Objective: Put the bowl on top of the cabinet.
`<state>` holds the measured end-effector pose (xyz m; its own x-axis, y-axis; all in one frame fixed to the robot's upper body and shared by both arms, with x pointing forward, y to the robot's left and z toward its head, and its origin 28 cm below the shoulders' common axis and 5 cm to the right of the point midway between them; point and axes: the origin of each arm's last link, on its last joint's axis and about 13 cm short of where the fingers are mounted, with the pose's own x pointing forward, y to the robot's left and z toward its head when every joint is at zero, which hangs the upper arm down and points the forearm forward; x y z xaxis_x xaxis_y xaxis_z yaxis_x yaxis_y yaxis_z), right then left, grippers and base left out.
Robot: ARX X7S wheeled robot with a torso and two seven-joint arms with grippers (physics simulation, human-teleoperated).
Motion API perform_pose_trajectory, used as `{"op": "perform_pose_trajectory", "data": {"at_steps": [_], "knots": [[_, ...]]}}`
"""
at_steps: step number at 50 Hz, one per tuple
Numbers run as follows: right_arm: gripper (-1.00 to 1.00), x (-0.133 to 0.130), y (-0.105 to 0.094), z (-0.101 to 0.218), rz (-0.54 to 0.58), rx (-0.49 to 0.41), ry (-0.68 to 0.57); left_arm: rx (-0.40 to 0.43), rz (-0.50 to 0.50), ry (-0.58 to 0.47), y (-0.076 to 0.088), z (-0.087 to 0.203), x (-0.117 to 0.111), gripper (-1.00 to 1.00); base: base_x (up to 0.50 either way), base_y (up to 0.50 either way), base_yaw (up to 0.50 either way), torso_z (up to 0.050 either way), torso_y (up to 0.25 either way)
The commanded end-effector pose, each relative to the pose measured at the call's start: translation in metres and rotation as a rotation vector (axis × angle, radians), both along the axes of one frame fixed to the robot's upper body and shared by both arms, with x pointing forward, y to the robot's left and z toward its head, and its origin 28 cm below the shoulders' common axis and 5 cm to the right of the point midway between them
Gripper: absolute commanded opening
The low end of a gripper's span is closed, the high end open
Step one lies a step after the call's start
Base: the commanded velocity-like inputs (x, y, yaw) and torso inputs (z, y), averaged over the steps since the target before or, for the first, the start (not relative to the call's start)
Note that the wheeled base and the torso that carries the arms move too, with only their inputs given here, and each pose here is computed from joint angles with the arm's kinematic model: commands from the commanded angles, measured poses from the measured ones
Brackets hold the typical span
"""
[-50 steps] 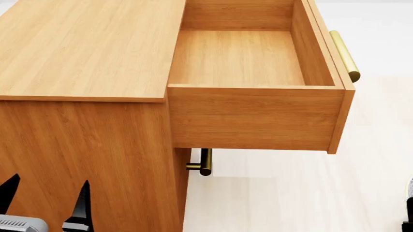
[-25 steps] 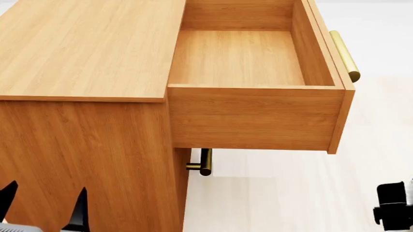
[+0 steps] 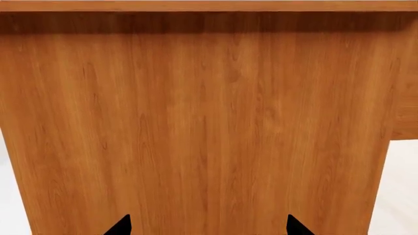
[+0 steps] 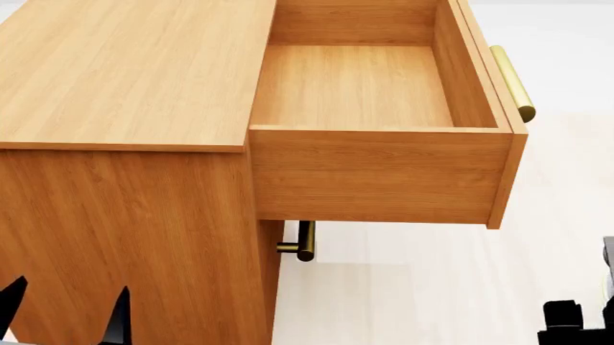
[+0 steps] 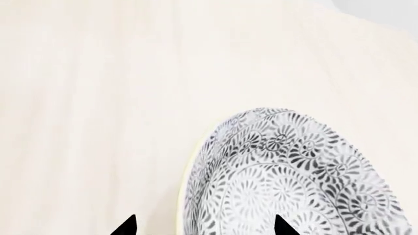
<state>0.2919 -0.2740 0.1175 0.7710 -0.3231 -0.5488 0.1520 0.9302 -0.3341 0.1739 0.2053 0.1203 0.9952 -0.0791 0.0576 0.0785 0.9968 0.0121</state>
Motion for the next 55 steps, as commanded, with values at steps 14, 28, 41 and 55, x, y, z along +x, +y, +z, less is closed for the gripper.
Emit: {"op": "perform_pose_trajectory", "data": {"at_steps": [14, 28, 41, 55], "knots": [[-1.00, -0.001, -0.005, -0.023, -0.081, 0.054, -0.041, -0.008, -0.001, 0.000, 0.002, -0.003, -0.004, 1.00, 0.00, 0.00, 0.00, 0.000, 0.000], [-1.00, -0.003, -0.003, -0.017, -0.082, 0.004, -0.006, -0.015, 0.001, 0.009, 0.002, -0.005, -0.002, 1.00, 0.00, 0.00, 0.00, 0.000, 0.000], [-1.00, -0.010, -0.004, 0.028, -0.105, -0.003, -0.102, -0.011, 0.005, 0.009, 0.004, -0.006, -0.003, 1.00, 0.00, 0.00, 0.00, 0.000, 0.000], [-1.00, -0.069, 0.005, 0.145, -0.147, -0.120, -0.272, -0.006, -0.010, 0.000, 0.001, -0.001, -0.010, 1.00, 0.00, 0.00, 0.00, 0.000, 0.000]]}}
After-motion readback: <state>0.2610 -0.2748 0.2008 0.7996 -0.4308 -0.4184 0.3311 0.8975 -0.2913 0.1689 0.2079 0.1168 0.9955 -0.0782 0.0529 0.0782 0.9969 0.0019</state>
